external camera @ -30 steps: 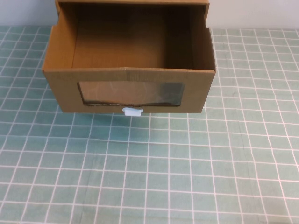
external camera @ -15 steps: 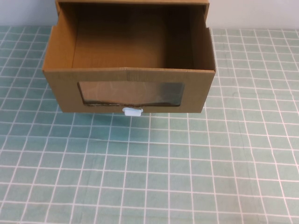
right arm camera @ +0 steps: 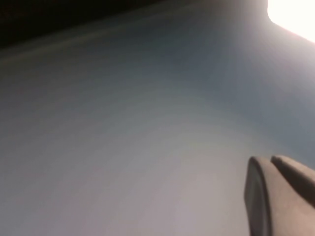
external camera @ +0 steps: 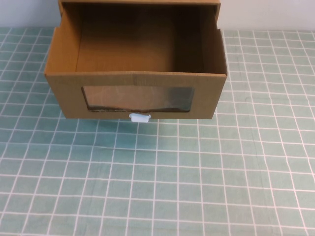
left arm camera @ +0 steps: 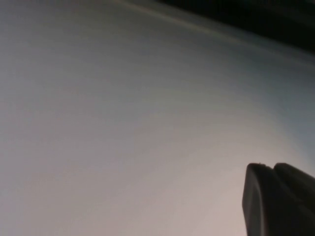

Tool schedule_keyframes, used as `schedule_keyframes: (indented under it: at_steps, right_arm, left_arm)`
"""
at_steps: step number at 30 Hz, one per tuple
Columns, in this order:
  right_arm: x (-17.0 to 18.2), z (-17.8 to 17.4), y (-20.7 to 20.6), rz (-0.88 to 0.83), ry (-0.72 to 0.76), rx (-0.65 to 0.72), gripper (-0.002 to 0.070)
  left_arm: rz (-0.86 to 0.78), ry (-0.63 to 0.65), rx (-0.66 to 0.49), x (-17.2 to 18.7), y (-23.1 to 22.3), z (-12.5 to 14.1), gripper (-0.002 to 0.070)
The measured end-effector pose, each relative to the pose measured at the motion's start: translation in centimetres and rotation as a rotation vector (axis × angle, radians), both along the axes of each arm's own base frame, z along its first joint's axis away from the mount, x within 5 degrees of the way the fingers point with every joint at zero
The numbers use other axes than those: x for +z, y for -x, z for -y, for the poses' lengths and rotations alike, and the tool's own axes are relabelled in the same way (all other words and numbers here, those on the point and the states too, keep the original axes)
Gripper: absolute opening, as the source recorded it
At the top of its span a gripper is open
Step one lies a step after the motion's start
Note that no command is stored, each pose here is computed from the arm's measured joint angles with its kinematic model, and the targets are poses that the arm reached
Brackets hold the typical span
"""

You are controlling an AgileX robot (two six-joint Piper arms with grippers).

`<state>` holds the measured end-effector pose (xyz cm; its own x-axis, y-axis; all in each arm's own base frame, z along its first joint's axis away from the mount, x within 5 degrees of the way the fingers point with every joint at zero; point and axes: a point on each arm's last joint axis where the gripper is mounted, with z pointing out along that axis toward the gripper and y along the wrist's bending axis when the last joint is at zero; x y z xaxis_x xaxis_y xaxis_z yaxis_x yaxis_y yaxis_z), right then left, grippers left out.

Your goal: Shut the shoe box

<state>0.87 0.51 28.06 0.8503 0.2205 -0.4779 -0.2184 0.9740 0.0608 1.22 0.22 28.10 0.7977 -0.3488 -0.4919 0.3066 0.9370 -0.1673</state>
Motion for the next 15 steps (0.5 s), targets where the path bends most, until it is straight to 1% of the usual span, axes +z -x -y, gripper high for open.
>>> schedule_keyframes:
  at_steps: [3,6,10,12,15]
  right_arm:
    - [2.5,0.0,1.1,0.067,-0.036,0.071,-0.0014]
    - [6.5,0.0,2.7,0.093,-0.054,0.099,-0.0014]
    - [11.8,0.3,5.5,0.069,-0.126,0.161,-0.0014]
    - [14.1,0.4,6.3,0.028,-0.151,0.176,-0.0014]
    - [17.4,0.5,6.2,-0.121,-0.183,0.181,-0.0014]
  left_arm:
    - [0.089,0.048,-0.029,2.8,1.3,-0.3,-0.0004]
    - [0.099,0.076,-0.054,6.8,2.9,-0.6,-0.0004]
    - [0.006,0.057,-0.076,11.4,4.7,-0.6,-0.0004]
    - [-0.055,0.039,-0.072,13.2,4.7,-0.5,-0.0004]
    - [-0.177,0.015,-0.072,15.4,3.5,-0.2,-0.0004]
